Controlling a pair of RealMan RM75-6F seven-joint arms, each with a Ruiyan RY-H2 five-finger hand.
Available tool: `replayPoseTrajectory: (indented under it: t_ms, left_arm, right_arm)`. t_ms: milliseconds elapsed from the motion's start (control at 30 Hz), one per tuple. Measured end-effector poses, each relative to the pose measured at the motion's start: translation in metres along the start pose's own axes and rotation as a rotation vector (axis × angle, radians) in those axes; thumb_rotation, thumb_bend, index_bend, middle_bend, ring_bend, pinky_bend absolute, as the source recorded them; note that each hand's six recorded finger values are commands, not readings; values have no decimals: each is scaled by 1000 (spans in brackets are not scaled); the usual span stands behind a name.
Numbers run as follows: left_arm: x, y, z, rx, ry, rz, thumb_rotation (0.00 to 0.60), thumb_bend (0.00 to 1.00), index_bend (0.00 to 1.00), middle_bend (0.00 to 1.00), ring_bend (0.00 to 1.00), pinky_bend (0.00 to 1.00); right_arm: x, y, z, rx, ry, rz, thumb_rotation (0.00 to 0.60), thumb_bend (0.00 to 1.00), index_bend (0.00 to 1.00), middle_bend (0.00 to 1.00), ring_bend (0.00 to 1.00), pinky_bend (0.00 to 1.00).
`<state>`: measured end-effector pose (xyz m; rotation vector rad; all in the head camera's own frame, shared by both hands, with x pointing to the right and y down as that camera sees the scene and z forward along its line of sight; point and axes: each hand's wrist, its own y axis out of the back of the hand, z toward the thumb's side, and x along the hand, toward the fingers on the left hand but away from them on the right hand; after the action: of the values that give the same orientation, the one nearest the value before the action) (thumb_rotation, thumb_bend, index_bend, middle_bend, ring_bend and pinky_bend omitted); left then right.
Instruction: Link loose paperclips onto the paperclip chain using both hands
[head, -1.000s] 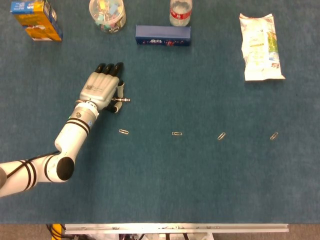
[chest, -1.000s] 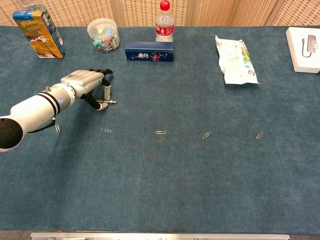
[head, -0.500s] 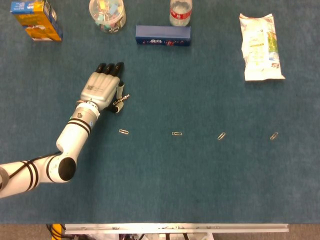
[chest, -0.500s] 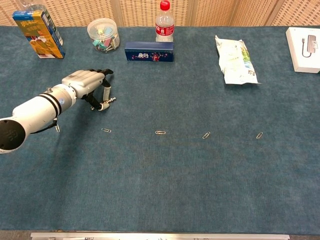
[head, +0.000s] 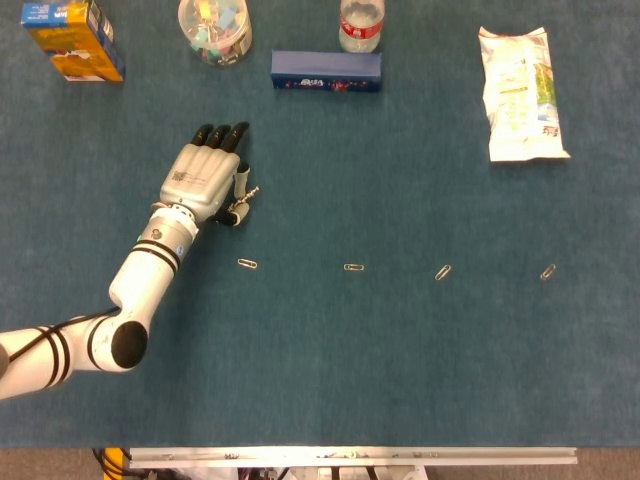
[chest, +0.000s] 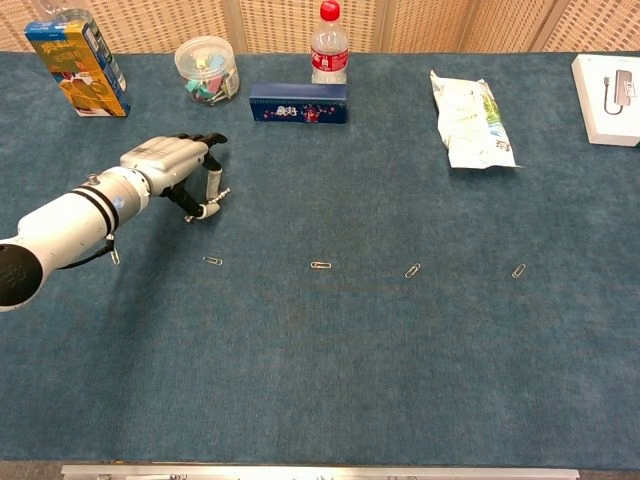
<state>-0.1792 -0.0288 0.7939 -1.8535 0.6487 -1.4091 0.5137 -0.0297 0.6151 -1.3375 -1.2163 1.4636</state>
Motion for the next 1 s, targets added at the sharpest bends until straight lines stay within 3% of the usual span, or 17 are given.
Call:
replayPoseTrajectory:
  t_ms: [400, 1000]
  left_arm:
    - [-21, 13, -2, -34, -22, 57, 600, 326, 577, 0, 0, 0]
    - [-67, 17, -33, -73, 7, 114, 600, 326, 577, 0, 0, 0]
  right_arm:
    - [0, 2, 5, 3, 9, -3, 600, 12, 334, 288, 213, 464]
    - [5, 4, 28, 14, 55, -10, 600, 12, 334, 288, 214, 464]
